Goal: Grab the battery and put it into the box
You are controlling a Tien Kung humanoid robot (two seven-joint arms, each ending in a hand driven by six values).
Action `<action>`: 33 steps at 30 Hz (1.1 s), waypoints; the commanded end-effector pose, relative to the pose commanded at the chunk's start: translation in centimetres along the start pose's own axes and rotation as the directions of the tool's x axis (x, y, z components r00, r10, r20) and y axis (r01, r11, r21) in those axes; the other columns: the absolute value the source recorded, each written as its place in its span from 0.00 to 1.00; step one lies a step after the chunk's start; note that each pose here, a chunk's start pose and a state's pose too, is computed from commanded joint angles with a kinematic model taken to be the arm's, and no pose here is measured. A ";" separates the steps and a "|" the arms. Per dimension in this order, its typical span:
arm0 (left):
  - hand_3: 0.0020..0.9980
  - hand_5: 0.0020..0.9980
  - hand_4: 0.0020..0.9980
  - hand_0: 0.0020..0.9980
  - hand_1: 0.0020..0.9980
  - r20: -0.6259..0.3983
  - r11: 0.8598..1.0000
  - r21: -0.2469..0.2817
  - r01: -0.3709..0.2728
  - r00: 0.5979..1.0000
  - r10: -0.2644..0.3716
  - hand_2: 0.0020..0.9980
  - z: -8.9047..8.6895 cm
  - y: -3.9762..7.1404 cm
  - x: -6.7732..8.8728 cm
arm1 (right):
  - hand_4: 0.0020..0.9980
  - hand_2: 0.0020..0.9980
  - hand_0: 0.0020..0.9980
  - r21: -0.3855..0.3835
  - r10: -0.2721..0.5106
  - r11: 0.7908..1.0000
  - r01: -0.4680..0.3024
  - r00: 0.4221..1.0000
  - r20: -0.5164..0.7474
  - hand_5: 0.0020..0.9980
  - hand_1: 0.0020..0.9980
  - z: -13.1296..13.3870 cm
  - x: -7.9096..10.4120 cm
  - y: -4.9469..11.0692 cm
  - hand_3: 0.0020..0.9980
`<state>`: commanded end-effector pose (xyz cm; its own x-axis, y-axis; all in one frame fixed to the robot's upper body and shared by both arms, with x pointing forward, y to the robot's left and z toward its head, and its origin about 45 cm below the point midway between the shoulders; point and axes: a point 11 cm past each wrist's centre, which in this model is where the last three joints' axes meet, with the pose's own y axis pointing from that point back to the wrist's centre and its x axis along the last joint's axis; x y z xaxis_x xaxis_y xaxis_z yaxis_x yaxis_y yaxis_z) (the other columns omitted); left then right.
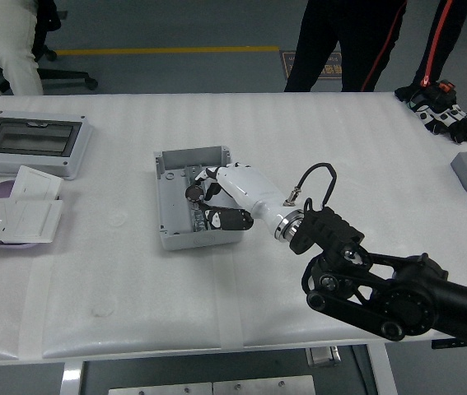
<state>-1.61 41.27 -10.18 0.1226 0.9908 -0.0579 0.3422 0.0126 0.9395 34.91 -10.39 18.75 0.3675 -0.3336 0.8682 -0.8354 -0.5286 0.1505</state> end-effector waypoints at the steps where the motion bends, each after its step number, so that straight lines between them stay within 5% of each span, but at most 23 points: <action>1: 0.48 0.00 0.03 0.40 0.51 0.000 1.000 0.000 -0.001 1.000 0.001 0.47 0.0 0.0 0.0 | 0.67 0.54 0.95 -0.005 -0.004 1.000 0.004 1.000 0.002 0.25 0.62 0.2 -0.1 -0.1 0.63; 5: 0.48 0.00 0.03 0.40 0.51 0.000 1.000 -0.001 -0.002 1.000 0.002 0.47 0.1 0.1 0.1 | 0.67 0.54 0.95 -0.026 -0.014 1.000 0.014 1.000 0.009 0.25 0.62 0.7 -0.4 -0.3 0.63; 6: 0.47 0.00 0.00 0.40 0.51 0.000 1.000 -0.001 -0.002 1.000 0.002 0.46 0.1 0.1 0.1 | 0.88 0.68 1.00 -0.030 -0.015 0.999 0.016 1.000 0.010 0.40 0.68 0.8 -0.5 -0.4 0.83; 17: 0.47 0.00 0.00 0.40 0.51 0.000 1.000 -0.002 -0.002 1.000 0.002 0.46 0.2 0.1 0.1 | 0.93 0.73 1.00 -0.067 -0.010 0.998 0.010 1.000 0.004 0.45 0.71 1.9 -0.1 -0.6 0.92; 26: 0.47 0.00 0.00 0.40 0.51 -0.002 1.000 -0.001 -0.002 1.000 0.002 0.46 0.2 0.1 0.1 | 0.95 0.72 1.00 -0.116 0.132 0.985 -0.131 0.991 0.003 0.48 0.71 4.1 5.0 -0.3 0.92; 33: 0.47 0.00 0.00 0.40 0.51 -0.006 1.000 0.008 0.002 1.000 -0.002 0.46 -0.1 0.0 0.0 | 0.95 0.71 1.00 -0.278 0.272 0.925 -0.258 0.962 0.014 0.48 0.70 10.7 9.8 1.3 0.90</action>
<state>-1.66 41.27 -10.14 0.1165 0.9915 -0.0575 0.3500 0.0132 0.9366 41.82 -22.67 22.43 0.1318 -0.4762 0.8694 -0.9814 -0.1863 0.0467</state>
